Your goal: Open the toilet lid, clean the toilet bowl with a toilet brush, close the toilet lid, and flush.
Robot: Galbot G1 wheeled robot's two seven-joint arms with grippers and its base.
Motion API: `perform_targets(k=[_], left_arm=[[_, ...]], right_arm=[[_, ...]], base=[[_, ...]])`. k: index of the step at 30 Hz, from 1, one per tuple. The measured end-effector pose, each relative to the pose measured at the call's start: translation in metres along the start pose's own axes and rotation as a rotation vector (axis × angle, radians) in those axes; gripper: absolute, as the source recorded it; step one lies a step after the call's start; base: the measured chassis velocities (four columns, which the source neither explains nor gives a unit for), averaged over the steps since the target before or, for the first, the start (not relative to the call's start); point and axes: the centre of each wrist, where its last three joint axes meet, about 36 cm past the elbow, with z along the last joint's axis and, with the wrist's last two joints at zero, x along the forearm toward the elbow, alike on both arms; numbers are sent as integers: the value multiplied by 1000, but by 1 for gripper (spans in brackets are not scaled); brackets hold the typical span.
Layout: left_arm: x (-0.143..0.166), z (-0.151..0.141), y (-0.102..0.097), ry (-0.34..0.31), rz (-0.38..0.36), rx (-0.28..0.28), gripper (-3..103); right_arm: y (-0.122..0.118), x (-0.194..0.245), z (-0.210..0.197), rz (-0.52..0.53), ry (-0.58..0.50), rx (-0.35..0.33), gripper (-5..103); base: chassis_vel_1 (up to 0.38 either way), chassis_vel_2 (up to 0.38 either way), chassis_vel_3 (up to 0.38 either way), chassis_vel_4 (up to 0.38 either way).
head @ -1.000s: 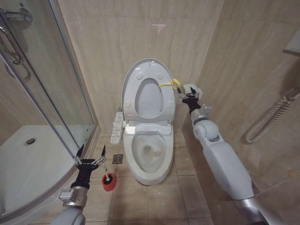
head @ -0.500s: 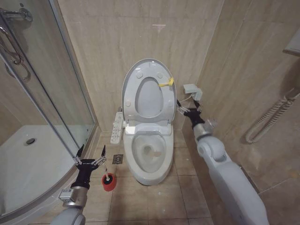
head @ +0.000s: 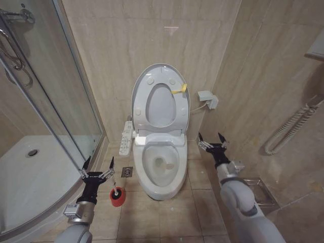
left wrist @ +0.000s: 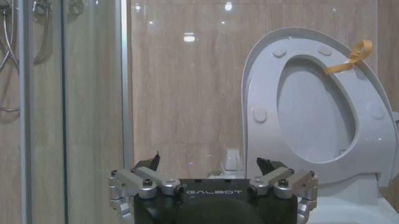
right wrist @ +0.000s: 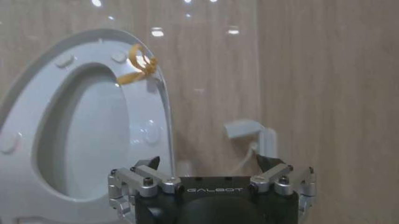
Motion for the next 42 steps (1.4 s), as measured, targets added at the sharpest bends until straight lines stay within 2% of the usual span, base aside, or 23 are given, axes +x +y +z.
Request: perform_targets(k=[8, 16, 25, 42], left_arm=[[0, 0, 0, 0, 0, 0, 100], [0, 0, 0, 0, 0, 0, 100], [0, 0, 0, 0, 0, 0, 100], [0, 0, 0, 0, 0, 0, 100]], right_arm=[[9, 36, 19, 59, 24, -37, 100], [22, 56, 26, 46, 19, -62, 100], [32, 62, 29, 33, 28, -48, 100], [33, 62, 28, 34, 32, -45, 100]], base=[[0, 0, 0, 0], [0, 0, 0, 0], [0, 0, 0, 0], [0, 0, 0, 0]])
